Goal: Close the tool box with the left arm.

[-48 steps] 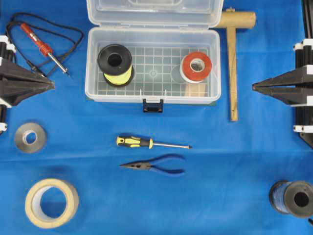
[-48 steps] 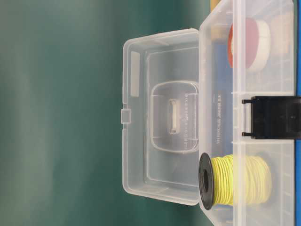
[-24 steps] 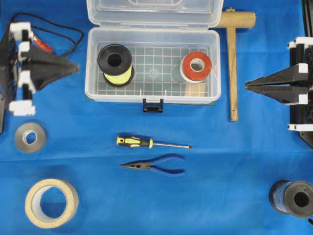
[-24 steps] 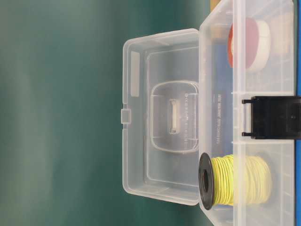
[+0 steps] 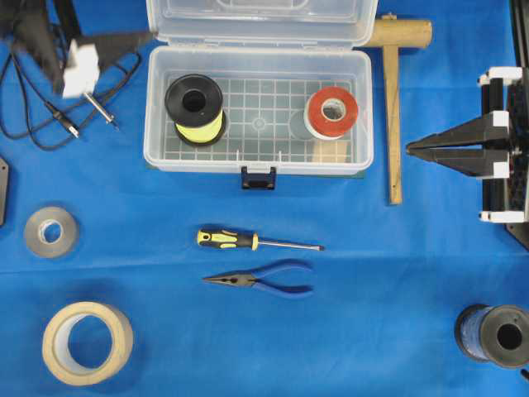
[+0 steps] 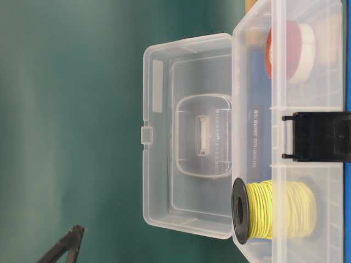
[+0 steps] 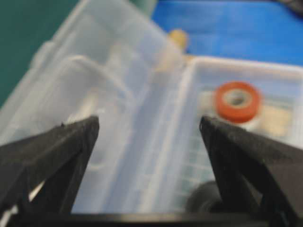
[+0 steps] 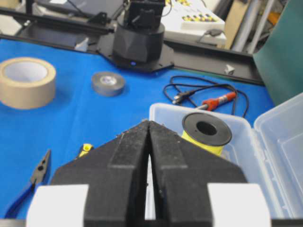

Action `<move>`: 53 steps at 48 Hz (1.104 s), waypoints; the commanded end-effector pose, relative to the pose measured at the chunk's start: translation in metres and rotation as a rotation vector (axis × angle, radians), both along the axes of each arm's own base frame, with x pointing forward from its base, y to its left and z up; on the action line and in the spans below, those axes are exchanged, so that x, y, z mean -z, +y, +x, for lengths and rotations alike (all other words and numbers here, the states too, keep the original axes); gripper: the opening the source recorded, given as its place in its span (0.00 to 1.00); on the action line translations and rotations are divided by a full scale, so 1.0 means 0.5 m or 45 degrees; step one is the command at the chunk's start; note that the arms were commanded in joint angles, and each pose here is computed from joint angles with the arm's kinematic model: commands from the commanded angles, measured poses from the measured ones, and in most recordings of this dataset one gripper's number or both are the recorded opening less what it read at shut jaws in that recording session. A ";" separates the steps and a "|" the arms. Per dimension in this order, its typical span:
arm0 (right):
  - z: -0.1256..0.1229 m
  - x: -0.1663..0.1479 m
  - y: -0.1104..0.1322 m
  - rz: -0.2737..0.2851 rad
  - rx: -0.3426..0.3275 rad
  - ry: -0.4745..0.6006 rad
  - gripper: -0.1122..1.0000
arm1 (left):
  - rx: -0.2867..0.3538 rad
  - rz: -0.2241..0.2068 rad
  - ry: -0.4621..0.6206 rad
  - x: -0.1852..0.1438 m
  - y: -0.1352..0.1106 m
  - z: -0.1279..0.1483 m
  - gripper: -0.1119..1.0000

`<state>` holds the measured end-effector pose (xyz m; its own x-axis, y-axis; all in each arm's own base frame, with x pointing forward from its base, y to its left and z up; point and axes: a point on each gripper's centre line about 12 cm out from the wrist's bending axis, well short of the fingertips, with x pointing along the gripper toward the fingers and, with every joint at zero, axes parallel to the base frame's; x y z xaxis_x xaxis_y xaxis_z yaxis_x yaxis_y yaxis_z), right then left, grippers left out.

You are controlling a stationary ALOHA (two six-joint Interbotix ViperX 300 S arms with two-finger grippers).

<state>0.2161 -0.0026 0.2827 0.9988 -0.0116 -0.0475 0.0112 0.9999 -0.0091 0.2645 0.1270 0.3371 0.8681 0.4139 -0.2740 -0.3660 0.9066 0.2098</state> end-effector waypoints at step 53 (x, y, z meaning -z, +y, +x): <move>0.009 0.021 -0.009 -0.011 0.023 0.090 0.10 | -0.209 -0.072 0.507 0.161 0.326 0.154 0.92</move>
